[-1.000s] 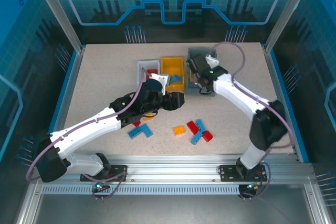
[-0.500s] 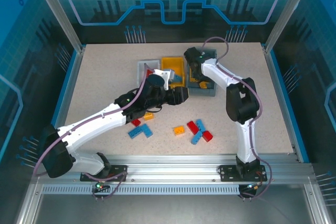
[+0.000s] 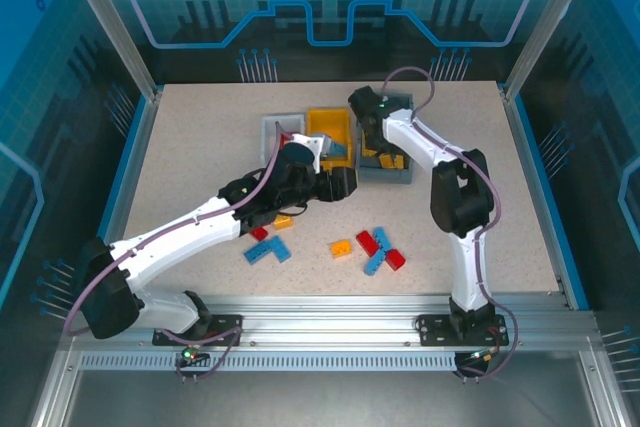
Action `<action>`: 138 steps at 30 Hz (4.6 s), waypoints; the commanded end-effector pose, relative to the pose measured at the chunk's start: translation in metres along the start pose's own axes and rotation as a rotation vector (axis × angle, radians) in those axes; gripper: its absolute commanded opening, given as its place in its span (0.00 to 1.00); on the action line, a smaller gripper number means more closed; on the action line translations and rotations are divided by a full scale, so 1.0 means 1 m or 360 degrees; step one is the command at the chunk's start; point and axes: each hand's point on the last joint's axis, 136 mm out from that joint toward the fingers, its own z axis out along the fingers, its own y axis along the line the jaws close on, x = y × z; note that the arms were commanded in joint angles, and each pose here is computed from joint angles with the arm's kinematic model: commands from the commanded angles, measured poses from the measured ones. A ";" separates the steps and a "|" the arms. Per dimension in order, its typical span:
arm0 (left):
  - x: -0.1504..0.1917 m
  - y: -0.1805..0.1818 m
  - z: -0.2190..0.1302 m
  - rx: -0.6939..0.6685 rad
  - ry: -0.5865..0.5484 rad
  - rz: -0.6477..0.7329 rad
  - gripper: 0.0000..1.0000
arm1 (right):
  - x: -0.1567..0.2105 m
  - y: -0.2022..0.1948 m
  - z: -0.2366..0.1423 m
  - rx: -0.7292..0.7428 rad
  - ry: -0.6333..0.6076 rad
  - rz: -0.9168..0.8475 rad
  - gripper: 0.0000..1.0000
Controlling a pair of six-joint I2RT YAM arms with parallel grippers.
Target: Sort the legos into containers by color
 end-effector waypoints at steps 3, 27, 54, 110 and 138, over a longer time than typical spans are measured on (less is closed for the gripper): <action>0.003 0.051 -0.025 -0.0350 -0.0028 -0.0133 0.70 | -0.026 -0.013 -0.078 -0.0153 -0.0220 0.0106 0.57; 0.114 0.281 -0.068 -0.1116 0.0244 -0.1264 0.73 | 0.247 0.126 -0.249 -0.1766 -0.0253 -0.0971 0.62; 0.144 0.282 -0.044 -0.1088 0.0311 -0.1481 0.56 | 0.250 0.130 -0.234 -0.1669 -0.0221 -0.0918 0.60; -0.110 0.292 0.084 -0.1414 0.0424 0.0179 0.22 | 0.080 0.141 -0.250 -0.1915 -0.0673 -0.0185 0.63; -0.140 0.173 0.015 -0.1126 0.0015 0.0168 0.51 | 0.116 0.074 -0.212 -0.1531 -0.0539 -0.0234 0.61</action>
